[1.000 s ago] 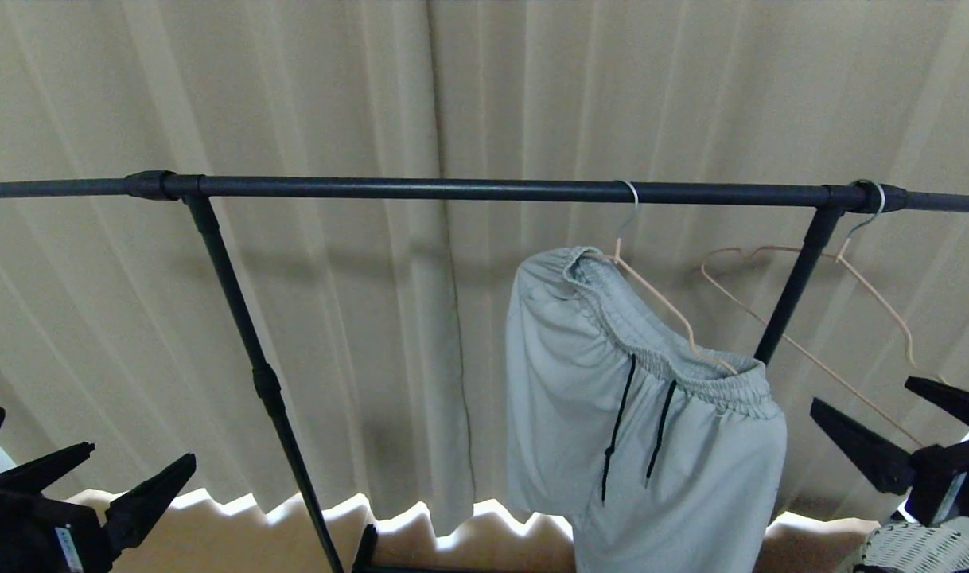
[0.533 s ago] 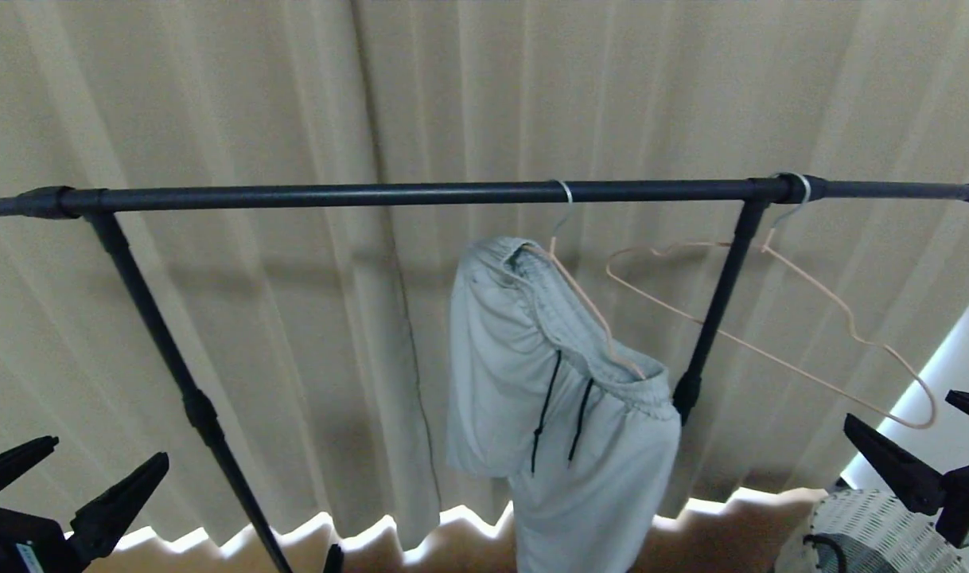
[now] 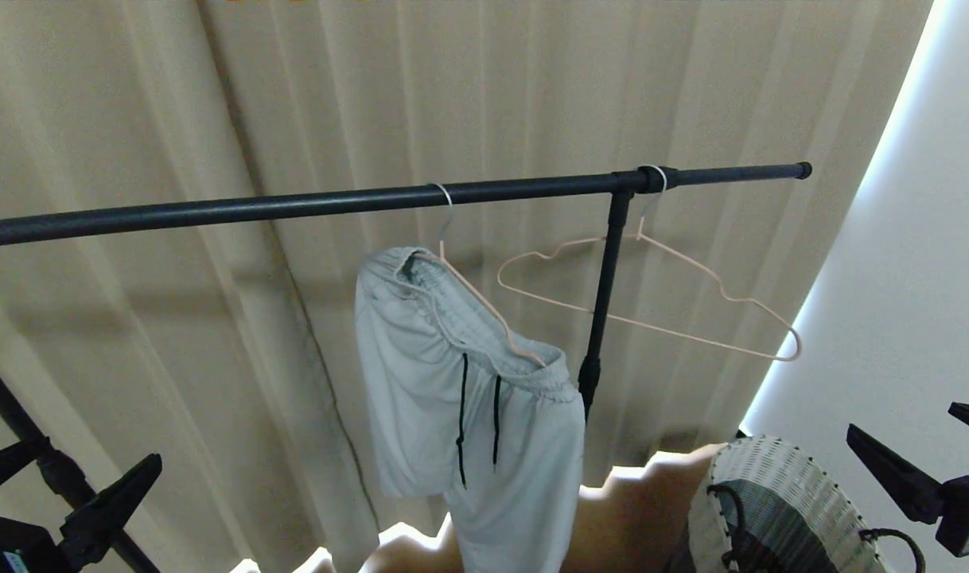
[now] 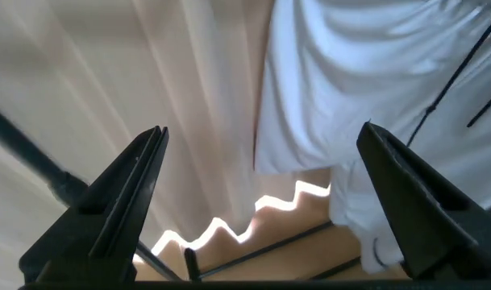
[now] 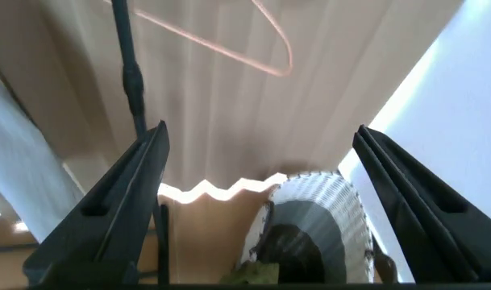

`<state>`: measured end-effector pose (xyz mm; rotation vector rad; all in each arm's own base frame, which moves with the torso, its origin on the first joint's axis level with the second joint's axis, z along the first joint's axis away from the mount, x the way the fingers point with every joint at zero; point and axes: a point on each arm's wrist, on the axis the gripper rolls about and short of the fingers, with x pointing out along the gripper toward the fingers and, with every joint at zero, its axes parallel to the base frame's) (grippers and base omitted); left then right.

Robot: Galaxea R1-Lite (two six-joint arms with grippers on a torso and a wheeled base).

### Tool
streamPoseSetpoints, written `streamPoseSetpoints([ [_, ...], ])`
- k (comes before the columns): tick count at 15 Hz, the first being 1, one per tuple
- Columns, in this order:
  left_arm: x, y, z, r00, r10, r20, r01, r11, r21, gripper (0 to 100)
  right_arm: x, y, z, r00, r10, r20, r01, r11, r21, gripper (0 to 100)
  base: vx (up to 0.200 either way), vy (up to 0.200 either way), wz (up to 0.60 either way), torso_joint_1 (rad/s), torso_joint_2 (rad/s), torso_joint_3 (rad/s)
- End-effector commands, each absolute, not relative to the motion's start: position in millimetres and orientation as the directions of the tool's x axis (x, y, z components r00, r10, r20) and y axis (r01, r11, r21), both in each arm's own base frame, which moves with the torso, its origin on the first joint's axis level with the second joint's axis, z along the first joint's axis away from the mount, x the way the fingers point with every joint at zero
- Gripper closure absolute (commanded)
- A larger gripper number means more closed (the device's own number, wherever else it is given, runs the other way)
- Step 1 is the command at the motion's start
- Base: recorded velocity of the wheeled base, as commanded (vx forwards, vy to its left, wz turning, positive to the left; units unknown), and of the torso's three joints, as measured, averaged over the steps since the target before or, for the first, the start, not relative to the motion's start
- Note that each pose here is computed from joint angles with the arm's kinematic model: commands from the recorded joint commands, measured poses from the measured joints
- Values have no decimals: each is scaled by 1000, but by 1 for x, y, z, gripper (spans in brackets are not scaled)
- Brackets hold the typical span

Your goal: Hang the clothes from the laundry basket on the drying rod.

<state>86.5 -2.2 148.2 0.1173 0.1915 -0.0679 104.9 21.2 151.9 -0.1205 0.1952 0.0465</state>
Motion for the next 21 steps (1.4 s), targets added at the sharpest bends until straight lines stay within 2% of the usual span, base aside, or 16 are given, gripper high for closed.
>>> streamPoseSetpoints([
  [1, 87, -2, 148, 979, -56, -195, 79, 991, 109, 0, 108, 22, 149, 975, 34, -220, -61, 991, -118, 0, 0, 0, 0, 0, 0, 0],
  [7, 87, -2, 147, 978, -56, -201, 80, 991, 110, 0, 111, 22, 144, 967, 24, -254, -59, 990, -128, 0, 0, 0, 0, -48, 128, 74],
  [17, 92, -3, 142, 968, -64, -243, 93, 989, 113, 0, 124, 26, 129, 934, 21, -357, -79, 985, -151, 0, 0, 0, 0, -172, 484, 303],
  [21, 94, -2, 139, 963, -58, -264, 89, 990, 110, 0, 124, 26, 129, 933, 22, -359, -81, 985, -151, 0, 0, 0, 0, -130, 464, 330],
])
